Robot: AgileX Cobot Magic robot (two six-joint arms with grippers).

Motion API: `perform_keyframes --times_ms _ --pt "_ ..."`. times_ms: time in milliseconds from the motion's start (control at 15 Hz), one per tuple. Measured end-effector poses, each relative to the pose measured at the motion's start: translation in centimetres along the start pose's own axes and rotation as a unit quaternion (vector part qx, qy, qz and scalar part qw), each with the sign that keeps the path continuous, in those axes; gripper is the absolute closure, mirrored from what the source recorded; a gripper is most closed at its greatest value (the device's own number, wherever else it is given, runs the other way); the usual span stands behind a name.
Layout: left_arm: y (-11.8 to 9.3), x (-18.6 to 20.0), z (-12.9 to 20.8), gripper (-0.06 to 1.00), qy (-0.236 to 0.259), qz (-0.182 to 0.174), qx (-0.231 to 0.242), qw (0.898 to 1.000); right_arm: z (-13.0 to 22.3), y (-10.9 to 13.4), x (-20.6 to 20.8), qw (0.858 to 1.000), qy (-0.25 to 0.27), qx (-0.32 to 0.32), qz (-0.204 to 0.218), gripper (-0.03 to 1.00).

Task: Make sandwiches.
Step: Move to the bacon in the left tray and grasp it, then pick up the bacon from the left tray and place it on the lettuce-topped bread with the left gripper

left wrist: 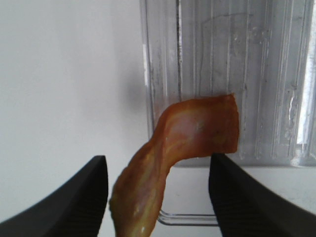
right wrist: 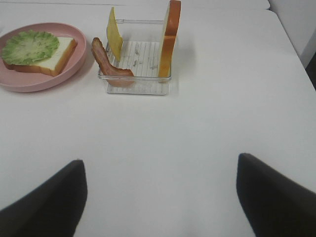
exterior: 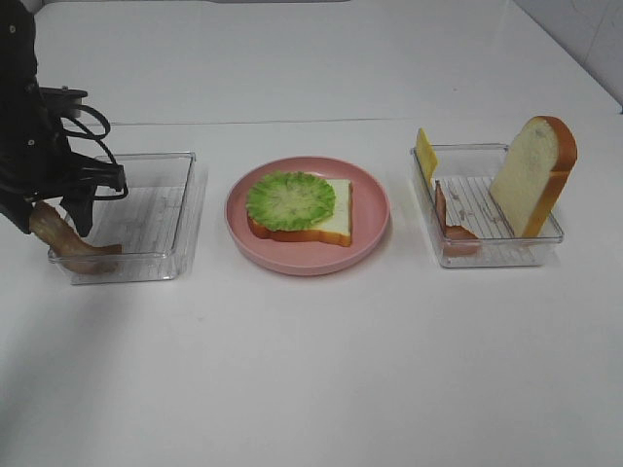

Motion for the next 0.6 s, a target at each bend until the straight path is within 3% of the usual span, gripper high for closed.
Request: perform_keyframes --times_ms 600 --pt "-0.06 -0.08 -0.02 0.94 0.000 0.002 0.001 1.000 0.00 0.00 0.00 1.000 0.000 0.000 0.000 0.19"
Point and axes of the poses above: a point on each arm's last joint axis where the gripper is mounted, x pointing back along that axis away from the gripper, y along the wrist's bending axis when the last joint is at zero, z = x × y, the point moved 3 cm from there along -x, pointing out along that axis toward the gripper, and after that the axes turned 2 degrees about x, right-handed, at the moved point
